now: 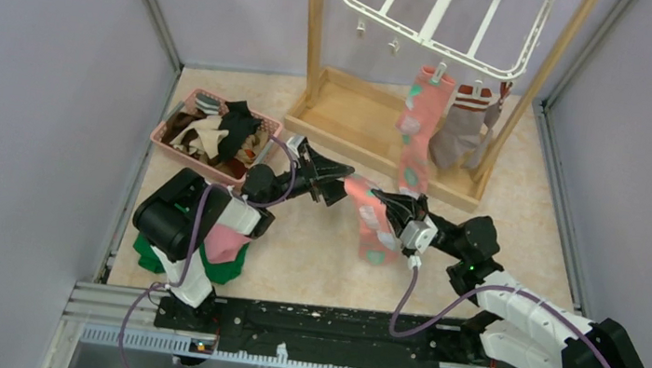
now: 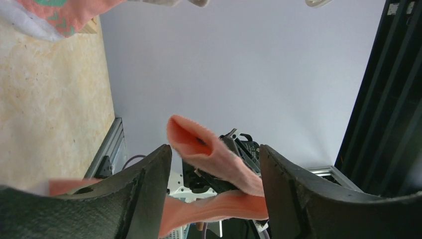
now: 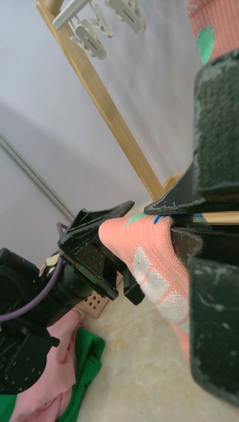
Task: Clip the socks to the hanger
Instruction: Pick up the sock from the bin.
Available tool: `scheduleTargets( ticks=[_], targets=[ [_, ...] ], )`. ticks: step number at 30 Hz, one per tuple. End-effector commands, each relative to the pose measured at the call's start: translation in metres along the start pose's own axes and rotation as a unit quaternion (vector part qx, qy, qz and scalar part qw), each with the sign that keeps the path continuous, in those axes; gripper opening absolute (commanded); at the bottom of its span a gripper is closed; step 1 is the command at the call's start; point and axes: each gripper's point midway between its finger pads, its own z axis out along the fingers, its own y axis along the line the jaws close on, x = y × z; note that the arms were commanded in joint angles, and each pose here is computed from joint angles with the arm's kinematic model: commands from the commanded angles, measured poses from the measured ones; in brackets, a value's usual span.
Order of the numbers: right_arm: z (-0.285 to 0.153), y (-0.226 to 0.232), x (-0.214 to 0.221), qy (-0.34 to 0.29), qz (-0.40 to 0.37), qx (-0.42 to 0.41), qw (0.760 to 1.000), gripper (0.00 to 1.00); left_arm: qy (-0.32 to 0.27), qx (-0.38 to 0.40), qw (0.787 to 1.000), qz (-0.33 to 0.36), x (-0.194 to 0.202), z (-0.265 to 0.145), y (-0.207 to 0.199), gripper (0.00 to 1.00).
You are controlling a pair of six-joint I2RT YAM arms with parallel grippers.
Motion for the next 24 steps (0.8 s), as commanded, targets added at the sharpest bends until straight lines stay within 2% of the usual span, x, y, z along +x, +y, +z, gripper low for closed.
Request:
scheduleTargets(
  ticks=[1,6,9,11,12,14,16,20,21,22,24],
  targets=[
    [0.005,0.005,-0.006,-0.01,-0.015,-0.021,1.0,0.0,0.05,0.148,0.982,0.105,0.026,-0.006,-0.07,0.69],
    [0.007,0.01,0.003,0.004,-0.013,-0.03,0.999,0.0,0.059,0.155,0.979,0.117,0.03,-0.007,-0.077,0.52],
    [0.007,0.01,0.002,0.002,-0.015,-0.032,0.999,0.0,0.066,0.156,0.978,0.124,0.032,-0.006,-0.077,0.31],
    [0.007,0.011,0.0,0.001,-0.016,-0.033,0.999,0.0,0.07,0.157,0.976,0.136,0.032,-0.005,-0.077,0.05],
    [0.006,0.012,0.0,0.001,-0.016,-0.034,0.999,0.0,0.073,0.158,0.974,0.147,0.032,-0.005,-0.078,0.0],
    [0.005,0.011,-0.001,0.001,-0.016,-0.031,0.999,0.0,0.079,0.162,0.965,0.189,0.032,-0.004,-0.08,0.0],
    [0.004,0.008,-0.002,0.001,-0.016,-0.017,1.0,0.1,0.082,0.165,0.952,0.245,0.028,-0.006,-0.08,0.0],
    [-0.002,-0.003,0.008,0.03,0.02,0.033,0.999,0.48,0.089,0.153,0.909,0.376,0.016,-0.015,-0.07,0.0],
    [-0.003,-0.008,0.012,0.042,0.036,0.049,0.997,0.54,0.089,0.146,0.897,0.408,0.014,-0.017,-0.065,0.0],
    [-0.004,-0.011,0.018,0.057,0.049,0.06,0.995,0.61,0.086,0.138,0.877,0.453,0.011,-0.018,-0.06,0.0],
    [-0.006,-0.016,0.028,0.085,0.077,0.079,0.99,0.67,0.079,0.116,0.839,0.526,0.009,-0.02,-0.049,0.0]
  ],
)
